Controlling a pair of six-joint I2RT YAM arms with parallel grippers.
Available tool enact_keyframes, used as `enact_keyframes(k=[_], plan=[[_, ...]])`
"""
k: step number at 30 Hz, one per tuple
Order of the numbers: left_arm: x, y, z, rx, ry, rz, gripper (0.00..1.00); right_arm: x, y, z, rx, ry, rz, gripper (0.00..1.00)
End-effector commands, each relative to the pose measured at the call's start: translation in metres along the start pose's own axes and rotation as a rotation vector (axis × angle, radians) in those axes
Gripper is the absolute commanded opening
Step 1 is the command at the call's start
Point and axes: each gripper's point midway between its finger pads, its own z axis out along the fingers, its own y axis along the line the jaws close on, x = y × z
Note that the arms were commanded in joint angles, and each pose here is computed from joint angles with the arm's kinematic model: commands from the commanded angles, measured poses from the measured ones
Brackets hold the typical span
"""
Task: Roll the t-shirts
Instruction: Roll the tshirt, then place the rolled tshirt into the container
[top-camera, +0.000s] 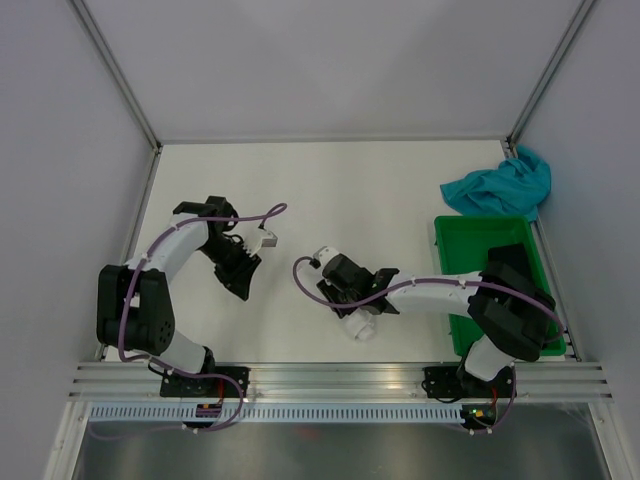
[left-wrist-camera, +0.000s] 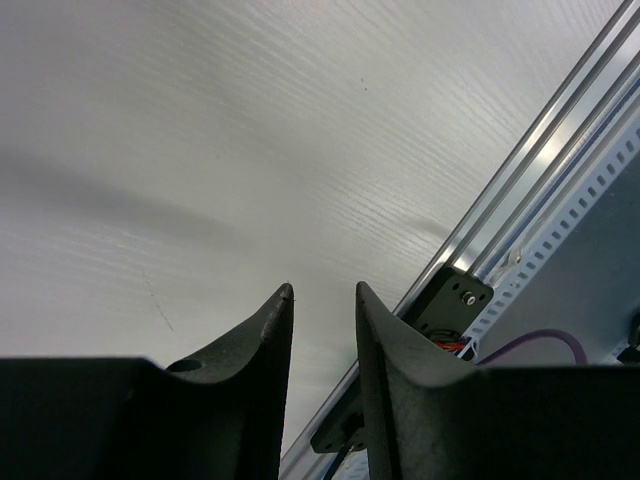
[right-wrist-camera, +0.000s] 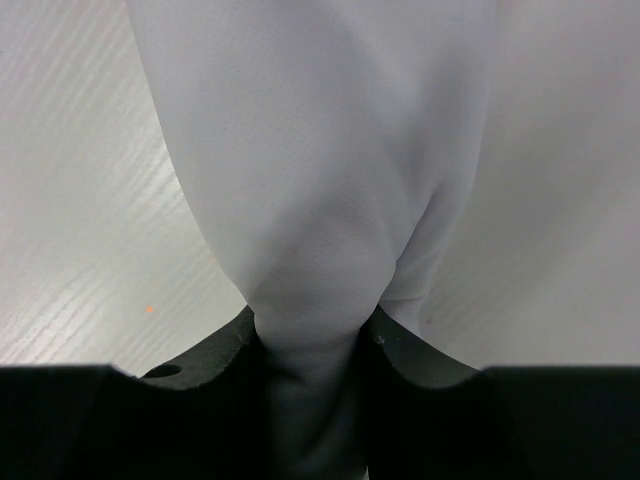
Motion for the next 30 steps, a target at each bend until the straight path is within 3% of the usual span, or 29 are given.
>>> enact_keyframes(k=[1,13,21,30], plan=[[-0.017,0.006,-0.006,-0.036,-0.071,-0.038,0.37,0.043,-0.027,-0.006,0.072,0.122,0.082,0.00],[-0.028,0.004,-0.010,-0.048,-0.131,0.000,0.37,0.023,-0.081,-0.042,0.088,-0.077,0.338,0.00],[-0.029,0.003,-0.009,-0.040,-0.144,0.012,0.37,-0.009,-0.106,-0.072,0.040,-0.238,0.364,0.00],[-0.031,0.003,-0.009,-0.037,-0.152,0.016,0.37,-0.013,-0.122,-0.072,0.002,-0.254,0.405,0.00]])
